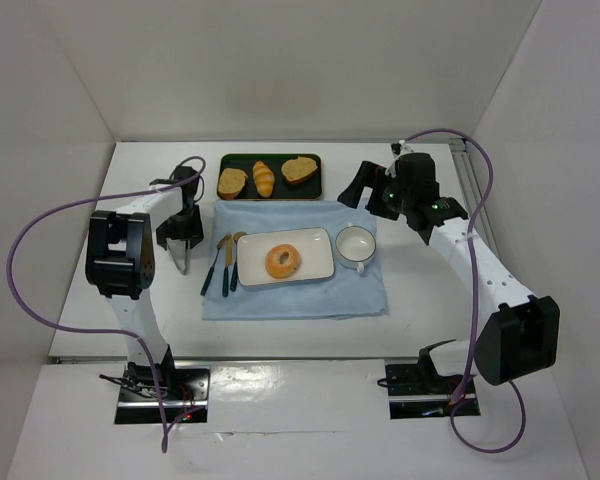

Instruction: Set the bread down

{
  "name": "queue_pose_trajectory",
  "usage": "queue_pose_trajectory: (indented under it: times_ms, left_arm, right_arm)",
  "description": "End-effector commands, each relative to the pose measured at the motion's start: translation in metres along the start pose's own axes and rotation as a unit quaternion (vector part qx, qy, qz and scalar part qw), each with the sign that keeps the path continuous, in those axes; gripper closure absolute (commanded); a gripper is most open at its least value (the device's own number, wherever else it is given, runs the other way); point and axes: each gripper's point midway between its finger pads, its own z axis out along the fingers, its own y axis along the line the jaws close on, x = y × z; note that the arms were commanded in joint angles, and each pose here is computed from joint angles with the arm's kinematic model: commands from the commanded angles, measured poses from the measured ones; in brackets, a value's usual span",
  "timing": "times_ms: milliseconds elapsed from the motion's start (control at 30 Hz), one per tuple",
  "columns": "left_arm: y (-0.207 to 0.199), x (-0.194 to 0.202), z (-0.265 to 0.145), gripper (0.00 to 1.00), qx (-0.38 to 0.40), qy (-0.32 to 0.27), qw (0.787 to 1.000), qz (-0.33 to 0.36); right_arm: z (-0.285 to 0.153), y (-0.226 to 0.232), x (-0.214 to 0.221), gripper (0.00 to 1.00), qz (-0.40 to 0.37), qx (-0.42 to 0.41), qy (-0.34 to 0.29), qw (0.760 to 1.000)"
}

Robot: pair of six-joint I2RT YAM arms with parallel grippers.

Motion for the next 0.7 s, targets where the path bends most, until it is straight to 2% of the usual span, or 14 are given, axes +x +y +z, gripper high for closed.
queue_pose_trajectory:
  times_ms: [0, 200, 300, 400, 500, 567, 667]
  left_arm:
    - [0.011, -0.004, -0.012, 0.21, -0.017, -0.010, 1.000, -0.011]
    - [0.008, -0.006, -0.018, 0.16, -0.003, -0.015, 1.000, -0.019]
    - [0.006, -0.019, -0.038, 0.15, 0.015, -0.048, 0.998, -0.028]
    - [0.010, -0.046, -0.072, 0.14, 0.034, -0.104, 0.992, -0.054]
    - [0.005, -0.069, -0.122, 0.14, 0.091, -0.166, 0.979, -0.070]
    - [-0.009, -0.070, -0.149, 0.14, 0.158, -0.178, 0.969, -0.072]
    - [-0.031, -0.063, -0.202, 0.14, 0.263, -0.206, 0.939, -0.085]
  right_arm:
    - [-0.005, 0.013, -0.017, 0.00, -0.003, -0.020, -0.019, 1.000]
    - [-0.005, 0.014, -0.019, 0.00, 0.001, -0.023, -0.023, 0.999]
    - [-0.005, 0.014, -0.019, 0.00, 0.001, -0.023, -0.023, 0.999]
    - [-0.005, 0.014, -0.019, 0.00, 0.001, -0.023, -0.023, 0.999]
    - [-0.005, 0.014, -0.019, 0.00, 0.001, -0.023, -0.023, 0.999]
    - [-0.002, 0.012, -0.017, 0.00, -0.003, -0.020, -0.019, 1.000]
    - [0.001, 0.010, -0.015, 0.00, -0.001, -0.018, -0.015, 1.000]
